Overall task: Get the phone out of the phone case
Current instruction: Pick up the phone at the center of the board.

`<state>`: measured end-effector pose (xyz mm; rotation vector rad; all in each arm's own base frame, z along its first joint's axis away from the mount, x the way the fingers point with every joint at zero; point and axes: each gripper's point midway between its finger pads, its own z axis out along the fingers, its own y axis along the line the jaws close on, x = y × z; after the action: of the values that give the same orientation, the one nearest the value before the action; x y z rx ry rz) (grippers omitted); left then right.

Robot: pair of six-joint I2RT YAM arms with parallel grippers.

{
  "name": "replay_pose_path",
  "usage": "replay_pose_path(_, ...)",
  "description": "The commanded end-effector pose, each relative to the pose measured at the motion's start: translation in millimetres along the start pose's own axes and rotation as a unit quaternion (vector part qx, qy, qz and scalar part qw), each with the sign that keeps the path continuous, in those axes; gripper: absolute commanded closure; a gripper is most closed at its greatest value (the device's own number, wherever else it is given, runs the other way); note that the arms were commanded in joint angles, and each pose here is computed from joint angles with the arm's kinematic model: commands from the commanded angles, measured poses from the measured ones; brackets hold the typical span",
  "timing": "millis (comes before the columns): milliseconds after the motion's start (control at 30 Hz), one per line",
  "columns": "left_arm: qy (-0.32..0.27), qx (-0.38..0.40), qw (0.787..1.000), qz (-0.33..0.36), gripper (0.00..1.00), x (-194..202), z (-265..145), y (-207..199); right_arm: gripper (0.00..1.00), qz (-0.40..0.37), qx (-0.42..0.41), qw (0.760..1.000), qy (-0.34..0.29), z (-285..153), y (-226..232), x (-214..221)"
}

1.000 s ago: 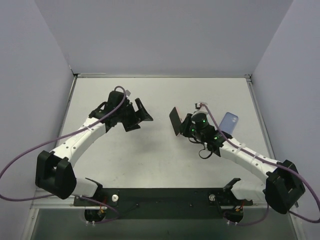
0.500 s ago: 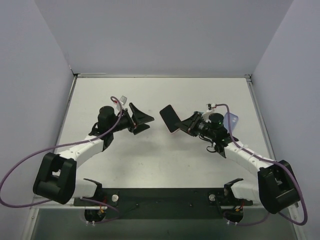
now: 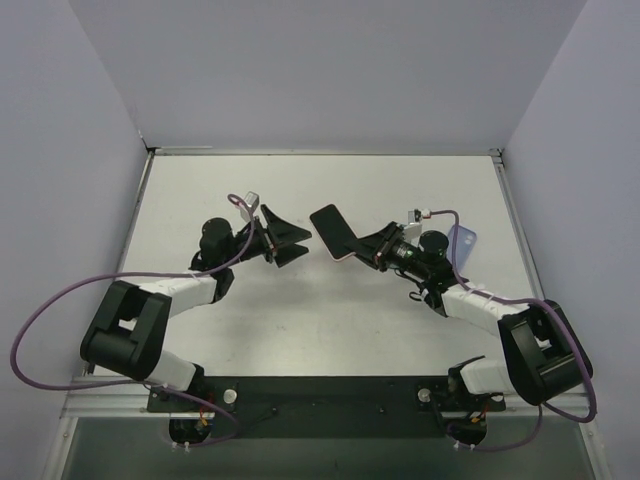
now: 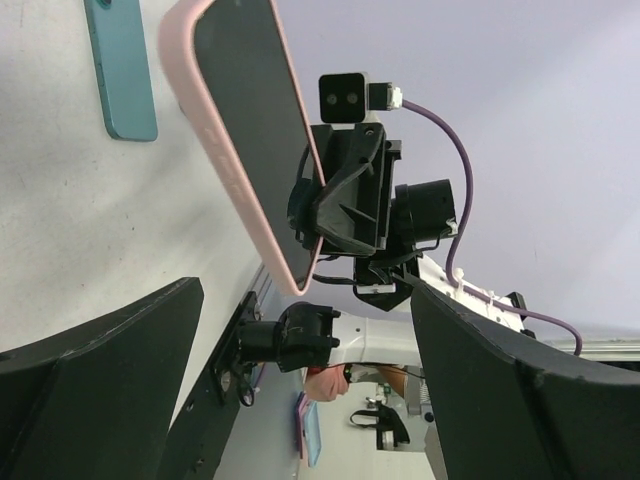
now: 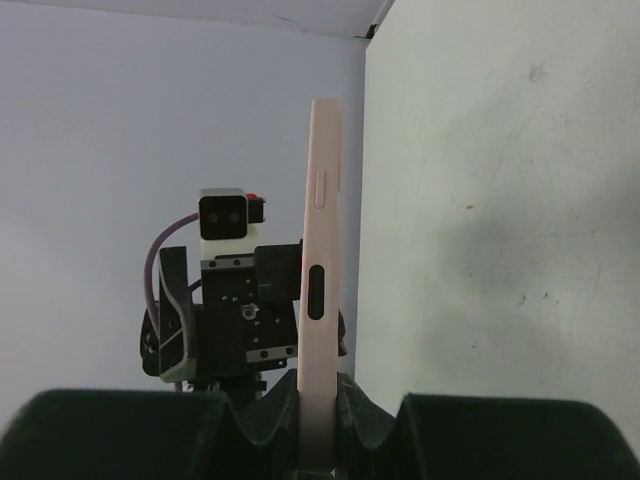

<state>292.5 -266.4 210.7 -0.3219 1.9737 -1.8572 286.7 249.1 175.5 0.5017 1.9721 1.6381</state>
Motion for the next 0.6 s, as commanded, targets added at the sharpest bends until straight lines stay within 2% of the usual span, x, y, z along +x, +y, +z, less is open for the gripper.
replay_pose_path(0, 0.010, 0.043, 0.999, 0.030, 0.03, -0.6, 7.9, -19.9, 1.00, -0.049, -0.110, 0.993, -0.003, -7.2, 59.4, -2.3)
replay_pose_path(367, 0.009, 0.078, 0.997, 0.001, 0.04, -4.4, 17.3, -25.2, 1.00, -0.078, -0.097, 0.991, 0.045, 2.0, 57.5, 29.3)
replay_pose_path(567, 0.011, 0.084, 0.996, -0.004, 0.12, -3.5, 19.9, -25.6, 1.00, -0.066, -0.108, 0.990, 0.063, 7.0, 57.2, 42.6)
